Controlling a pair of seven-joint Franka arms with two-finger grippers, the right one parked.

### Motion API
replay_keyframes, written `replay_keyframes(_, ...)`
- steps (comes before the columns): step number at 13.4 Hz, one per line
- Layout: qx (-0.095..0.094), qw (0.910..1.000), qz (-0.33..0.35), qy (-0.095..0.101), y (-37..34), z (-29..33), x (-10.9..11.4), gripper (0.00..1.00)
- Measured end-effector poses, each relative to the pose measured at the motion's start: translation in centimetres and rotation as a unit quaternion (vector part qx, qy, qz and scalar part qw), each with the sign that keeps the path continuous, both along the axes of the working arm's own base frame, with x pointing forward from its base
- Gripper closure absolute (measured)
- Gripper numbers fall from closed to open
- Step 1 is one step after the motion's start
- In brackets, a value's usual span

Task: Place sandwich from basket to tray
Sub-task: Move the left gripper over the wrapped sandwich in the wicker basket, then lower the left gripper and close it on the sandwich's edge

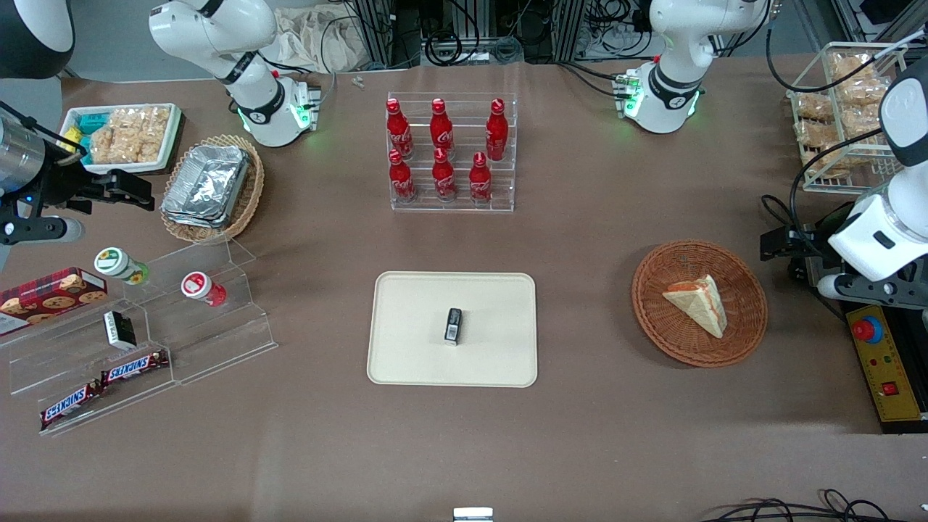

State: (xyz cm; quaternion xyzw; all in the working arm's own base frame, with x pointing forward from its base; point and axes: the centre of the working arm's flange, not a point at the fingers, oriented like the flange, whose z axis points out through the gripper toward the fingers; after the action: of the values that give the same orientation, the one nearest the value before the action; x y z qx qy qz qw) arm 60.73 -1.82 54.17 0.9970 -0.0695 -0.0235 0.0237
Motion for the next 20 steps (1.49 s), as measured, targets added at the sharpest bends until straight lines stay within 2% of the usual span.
replay_keyframes(4,0.0,1.0,0.004,-0.002,0.0,0.1,0.2,0.0)
replay_keyframes(6,0.001,0.9989,0.047,-0.004,-0.1,0.4,0.4,0.0)
replay_keyframes(8,0.004,0.9919,0.127,0.002,-0.3,-0.3,0.7,0.0)
replay_keyframes(11,0.002,0.9762,0.216,-0.014,-0.6,-3.8,1.7,0.0)
replay_keyframes(13,0.003,0.9609,0.277,-0.011,-0.6,-7.0,1.8,0.0)
replay_keyframes(15,0.008,0.9388,0.344,0.0,-0.7,-9.4,1.7,0.0)
replay_keyframes(18,0.009,0.9104,0.414,0.003,-0.9,-13.5,1.8,0.0)
replay_keyframes(20,0.017,0.8952,0.445,0.018,-1.6,-16.7,1.5,0.0)
